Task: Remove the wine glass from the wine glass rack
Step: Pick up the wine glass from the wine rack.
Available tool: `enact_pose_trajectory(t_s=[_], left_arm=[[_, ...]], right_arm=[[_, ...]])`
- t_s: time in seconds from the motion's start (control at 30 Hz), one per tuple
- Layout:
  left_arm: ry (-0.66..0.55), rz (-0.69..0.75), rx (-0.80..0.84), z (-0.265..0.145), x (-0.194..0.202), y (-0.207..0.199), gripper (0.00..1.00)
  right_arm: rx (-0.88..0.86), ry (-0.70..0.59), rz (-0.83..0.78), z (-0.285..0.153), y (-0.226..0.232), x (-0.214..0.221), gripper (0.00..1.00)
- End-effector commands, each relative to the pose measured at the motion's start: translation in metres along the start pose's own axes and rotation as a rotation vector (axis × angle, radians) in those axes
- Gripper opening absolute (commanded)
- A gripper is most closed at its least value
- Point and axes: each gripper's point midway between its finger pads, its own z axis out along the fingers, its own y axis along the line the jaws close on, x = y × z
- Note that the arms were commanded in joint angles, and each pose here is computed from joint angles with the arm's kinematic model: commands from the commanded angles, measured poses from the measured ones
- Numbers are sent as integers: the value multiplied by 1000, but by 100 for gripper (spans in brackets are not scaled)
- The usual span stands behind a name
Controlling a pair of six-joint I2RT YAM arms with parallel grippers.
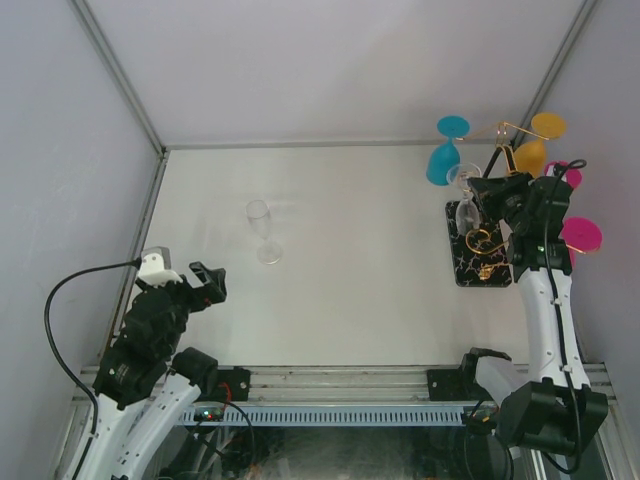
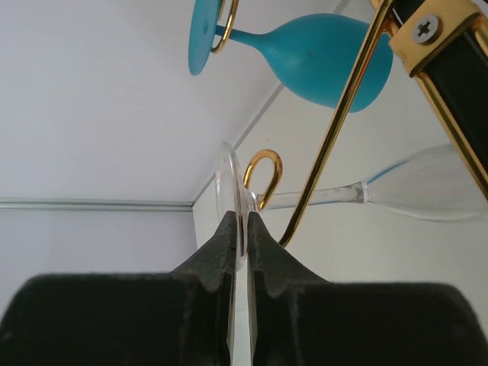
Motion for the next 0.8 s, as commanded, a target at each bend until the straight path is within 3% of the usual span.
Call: enact_pose_trajectory(t_s=[0.0, 0.47, 0.77], left_arm=[[-105, -10, -92, -10, -32, 15, 100], [-102, -54, -135, -11, -17, 28, 99], [-80, -49, -145, -8, -13, 28, 99]], right_arm=[[-106, -68, 13, -11, 30, -17, 0], [-179, 61, 45, -17, 44, -3, 0], [-145, 19, 0, -29, 35, -11, 0]])
